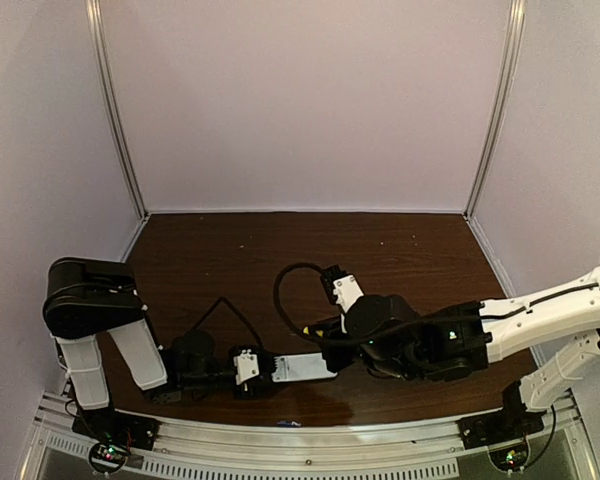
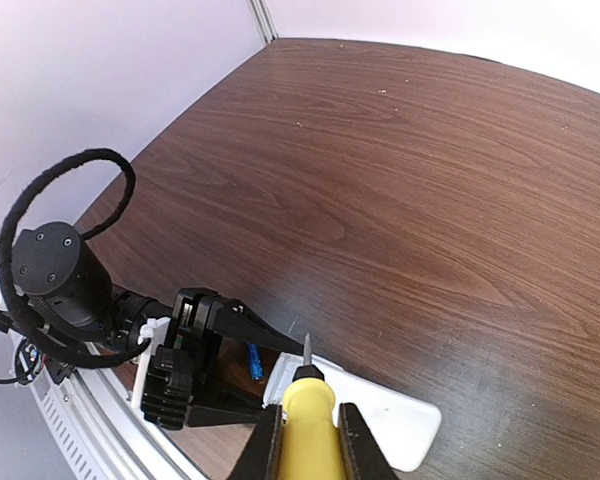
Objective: Unload the batteries from the remote control
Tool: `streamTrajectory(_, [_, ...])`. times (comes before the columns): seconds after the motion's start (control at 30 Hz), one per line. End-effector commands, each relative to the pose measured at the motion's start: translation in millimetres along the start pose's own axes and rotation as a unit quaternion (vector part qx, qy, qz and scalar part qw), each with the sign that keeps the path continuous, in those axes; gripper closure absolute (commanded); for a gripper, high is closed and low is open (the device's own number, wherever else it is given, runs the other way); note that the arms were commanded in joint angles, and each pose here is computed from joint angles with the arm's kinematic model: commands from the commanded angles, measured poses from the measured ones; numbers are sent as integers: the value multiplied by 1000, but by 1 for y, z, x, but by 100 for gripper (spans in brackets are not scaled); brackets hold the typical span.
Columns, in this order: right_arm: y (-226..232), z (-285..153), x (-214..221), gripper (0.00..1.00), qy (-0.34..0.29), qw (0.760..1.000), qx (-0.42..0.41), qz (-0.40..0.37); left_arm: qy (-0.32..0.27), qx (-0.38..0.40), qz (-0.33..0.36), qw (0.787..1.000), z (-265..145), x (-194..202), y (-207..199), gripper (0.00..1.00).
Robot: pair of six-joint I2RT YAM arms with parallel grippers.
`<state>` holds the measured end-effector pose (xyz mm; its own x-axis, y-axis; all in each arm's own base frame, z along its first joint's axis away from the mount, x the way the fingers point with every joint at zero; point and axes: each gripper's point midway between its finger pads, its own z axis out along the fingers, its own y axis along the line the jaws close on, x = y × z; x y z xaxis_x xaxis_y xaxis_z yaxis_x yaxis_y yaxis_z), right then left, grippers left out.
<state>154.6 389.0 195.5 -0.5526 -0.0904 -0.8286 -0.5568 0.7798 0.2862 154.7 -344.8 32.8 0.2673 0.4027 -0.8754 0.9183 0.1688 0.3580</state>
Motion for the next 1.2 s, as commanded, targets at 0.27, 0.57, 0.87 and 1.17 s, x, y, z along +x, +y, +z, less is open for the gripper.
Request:
streamTrajectory(0.27, [-29,-18,-3,100,-28,999,38,9,-185,-184,-13,965,-44,-101,77,100])
streamTrajectory(0.57, [-28,-14,0,100,-25,999,43,5,-131,-318,-62,937,-60,-73,127,100])
streamTrajectory(0.87, [-25,-6,3,100,-20,999,47,1,-99,-393,-165,899,-86,-25,169,100])
streamTrajectory(1.17, [-27,-2,4,100,-25,998,55,0,-82,-439,-237,863,-106,10,186,100])
